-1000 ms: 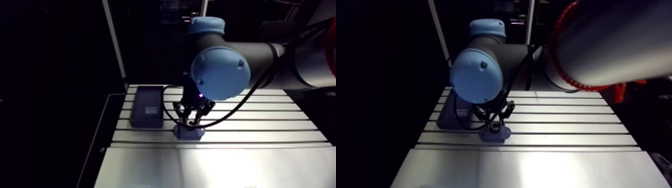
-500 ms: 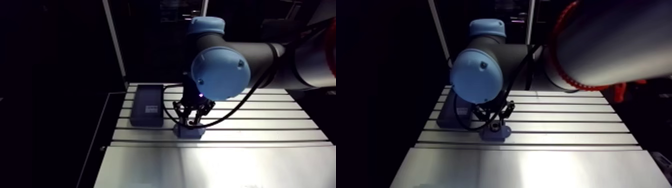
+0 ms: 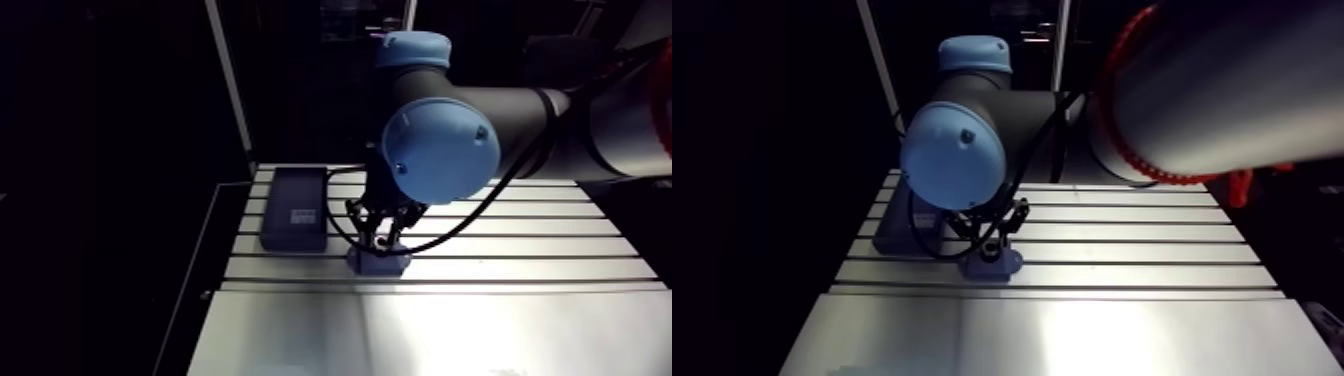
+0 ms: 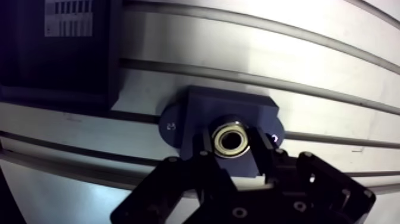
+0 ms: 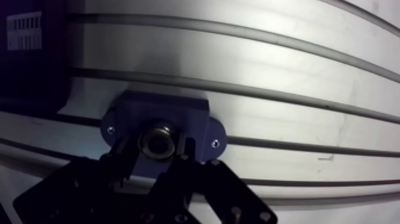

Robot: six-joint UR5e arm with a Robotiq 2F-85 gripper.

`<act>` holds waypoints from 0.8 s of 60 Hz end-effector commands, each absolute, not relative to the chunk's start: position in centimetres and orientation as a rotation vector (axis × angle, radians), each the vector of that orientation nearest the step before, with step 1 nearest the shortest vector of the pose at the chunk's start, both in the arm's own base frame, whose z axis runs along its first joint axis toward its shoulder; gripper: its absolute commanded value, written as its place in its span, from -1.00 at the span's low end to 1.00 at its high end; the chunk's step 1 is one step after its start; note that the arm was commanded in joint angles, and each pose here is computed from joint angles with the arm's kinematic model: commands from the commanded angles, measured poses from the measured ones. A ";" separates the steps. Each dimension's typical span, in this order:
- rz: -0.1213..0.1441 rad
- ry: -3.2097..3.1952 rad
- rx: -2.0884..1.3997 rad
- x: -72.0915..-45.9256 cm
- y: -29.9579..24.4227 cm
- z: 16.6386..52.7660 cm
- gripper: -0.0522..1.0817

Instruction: Pick up the bearing and press it into the housing until flush.

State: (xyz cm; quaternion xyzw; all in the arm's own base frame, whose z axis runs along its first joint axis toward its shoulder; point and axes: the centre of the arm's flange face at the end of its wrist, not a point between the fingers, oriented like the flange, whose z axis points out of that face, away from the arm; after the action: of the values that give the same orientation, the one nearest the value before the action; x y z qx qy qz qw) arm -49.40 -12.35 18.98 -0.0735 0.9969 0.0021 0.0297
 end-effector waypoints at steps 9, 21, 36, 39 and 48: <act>0.002 3.075 -0.228 -49.4 -12.4 19.0 0.30; 0.002 3.071 -0.230 -49.3 -12.5 18.9 0.30; 0.003 3.064 -0.230 -49.1 -12.4 18.8 0.31; 0.003 3.066 -0.230 -49.0 -12.4 18.8 0.31; 0.003 3.066 -0.228 -49.0 -12.3 18.8 0.31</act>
State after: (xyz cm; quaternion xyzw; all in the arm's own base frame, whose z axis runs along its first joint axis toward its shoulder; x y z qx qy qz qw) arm -49.12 -12.42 18.86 -0.0746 0.9967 0.0007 0.0328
